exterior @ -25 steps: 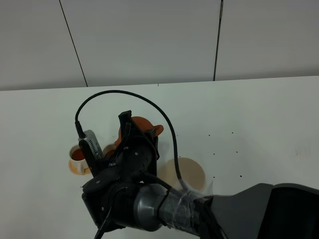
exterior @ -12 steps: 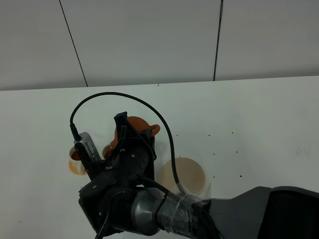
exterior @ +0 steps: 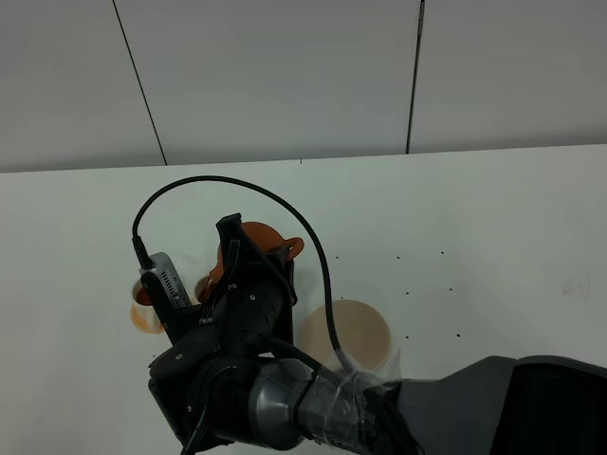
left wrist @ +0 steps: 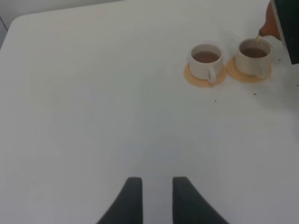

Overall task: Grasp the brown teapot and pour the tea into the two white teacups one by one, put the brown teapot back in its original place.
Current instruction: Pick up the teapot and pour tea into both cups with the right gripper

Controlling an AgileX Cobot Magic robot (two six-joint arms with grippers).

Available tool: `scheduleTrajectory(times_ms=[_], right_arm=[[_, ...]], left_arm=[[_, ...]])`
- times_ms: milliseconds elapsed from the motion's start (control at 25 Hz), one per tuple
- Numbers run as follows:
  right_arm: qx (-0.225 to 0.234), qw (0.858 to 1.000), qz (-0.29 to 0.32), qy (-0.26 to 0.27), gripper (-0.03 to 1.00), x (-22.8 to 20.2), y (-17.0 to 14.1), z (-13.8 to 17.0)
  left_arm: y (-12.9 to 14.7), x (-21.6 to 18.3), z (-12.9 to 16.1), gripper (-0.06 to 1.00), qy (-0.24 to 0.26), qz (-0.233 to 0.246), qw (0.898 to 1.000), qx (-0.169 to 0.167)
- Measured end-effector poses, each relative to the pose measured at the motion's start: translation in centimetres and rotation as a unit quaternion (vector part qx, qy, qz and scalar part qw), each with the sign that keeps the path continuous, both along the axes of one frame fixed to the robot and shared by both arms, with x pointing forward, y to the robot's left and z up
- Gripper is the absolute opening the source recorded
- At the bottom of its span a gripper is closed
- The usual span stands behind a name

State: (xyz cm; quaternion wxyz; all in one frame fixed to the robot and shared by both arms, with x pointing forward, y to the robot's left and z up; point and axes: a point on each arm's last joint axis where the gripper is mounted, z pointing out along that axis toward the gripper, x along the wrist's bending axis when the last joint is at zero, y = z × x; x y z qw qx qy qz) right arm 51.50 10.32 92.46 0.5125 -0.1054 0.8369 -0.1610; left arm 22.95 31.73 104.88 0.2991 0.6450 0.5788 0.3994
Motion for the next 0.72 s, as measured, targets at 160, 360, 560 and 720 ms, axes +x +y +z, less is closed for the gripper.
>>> scheduleTrajectory(times_ms=[160,360,560,720], right_arm=[[0.0,1.0,0.0,0.0,0.09,0.0,0.0,0.0],[0.002,1.0,-0.001,0.0,0.09,-0.01,0.0,-0.01],[0.012,1.0,-0.006,0.007,0.09,-0.08,-0.01,-0.15],[0.03,0.999,-0.012,0.022,0.09,-0.26,-0.02,0.2]], left_arm=[[0.0,0.0,0.0,0.23,0.0,0.0,1.0,0.0],[0.0,0.0,0.0,0.23,0.0,0.0,1.0,0.0],[0.0,0.0,0.0,0.23,0.0,0.0,1.0,0.0],[0.0,0.0,0.0,0.23,0.0,0.0,1.0,0.0]])
